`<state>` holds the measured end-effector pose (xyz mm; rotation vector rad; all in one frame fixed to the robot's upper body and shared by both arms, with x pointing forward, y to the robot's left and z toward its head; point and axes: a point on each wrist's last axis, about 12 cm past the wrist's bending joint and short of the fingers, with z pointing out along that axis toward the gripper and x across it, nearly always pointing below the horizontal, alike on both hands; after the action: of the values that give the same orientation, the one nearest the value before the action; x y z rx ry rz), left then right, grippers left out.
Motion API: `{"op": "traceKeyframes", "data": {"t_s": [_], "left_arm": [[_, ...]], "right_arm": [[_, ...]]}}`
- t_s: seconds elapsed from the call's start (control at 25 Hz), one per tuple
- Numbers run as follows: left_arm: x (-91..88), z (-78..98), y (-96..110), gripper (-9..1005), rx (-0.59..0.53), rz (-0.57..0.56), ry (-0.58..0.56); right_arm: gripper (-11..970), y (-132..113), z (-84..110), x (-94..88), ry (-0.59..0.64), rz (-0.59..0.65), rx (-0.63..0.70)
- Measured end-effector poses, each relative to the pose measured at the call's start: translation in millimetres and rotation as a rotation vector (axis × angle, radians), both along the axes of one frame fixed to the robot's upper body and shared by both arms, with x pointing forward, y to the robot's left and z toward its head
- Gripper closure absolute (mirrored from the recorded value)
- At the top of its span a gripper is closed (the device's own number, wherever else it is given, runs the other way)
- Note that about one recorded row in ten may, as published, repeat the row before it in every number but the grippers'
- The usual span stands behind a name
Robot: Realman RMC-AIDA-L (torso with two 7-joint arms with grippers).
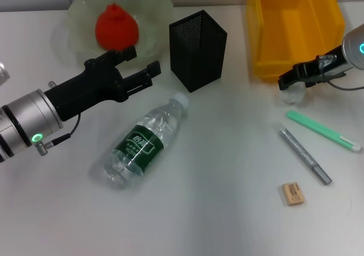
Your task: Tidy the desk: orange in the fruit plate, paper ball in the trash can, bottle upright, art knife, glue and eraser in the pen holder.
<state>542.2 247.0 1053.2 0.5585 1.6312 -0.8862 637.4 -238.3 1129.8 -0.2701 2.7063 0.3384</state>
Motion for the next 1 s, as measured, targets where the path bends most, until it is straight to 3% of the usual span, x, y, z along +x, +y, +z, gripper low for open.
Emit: {"op": "traceKeyframes", "data": {"t_s": [0.36, 0.44, 0.6, 0.8, 1.0], "left_arm": [[-0.4, -0.3, 1.2, 212, -0.002, 0.007, 0.001], [-0.5, -0.4, 1.5, 212, -0.003, 0.008, 0.002], [-0.6, -0.3, 1.3, 212, -0.005, 0.006, 0.003], [-1.8, 0.4, -0.1, 212, -0.012, -0.008, 0.001], [-4.5, -2.1, 0.2, 212, -0.019, 0.000, 0.012]], "right_arm": [[341, -0.7, 6.3, -0.6, -0.006, 0.009, 0.005], [532, -0.5, 13.7, -3.2, -0.010, 0.020, 0.029], [547, -1.0, 37.6, -10.2, -0.068, 0.053, 0.103], [551, -12.0, 72.7, -18.0, -0.225, 0.044, 0.147], [547, -17.7, 89.9, -7.7, -0.362, 0.007, 0.127]]}}
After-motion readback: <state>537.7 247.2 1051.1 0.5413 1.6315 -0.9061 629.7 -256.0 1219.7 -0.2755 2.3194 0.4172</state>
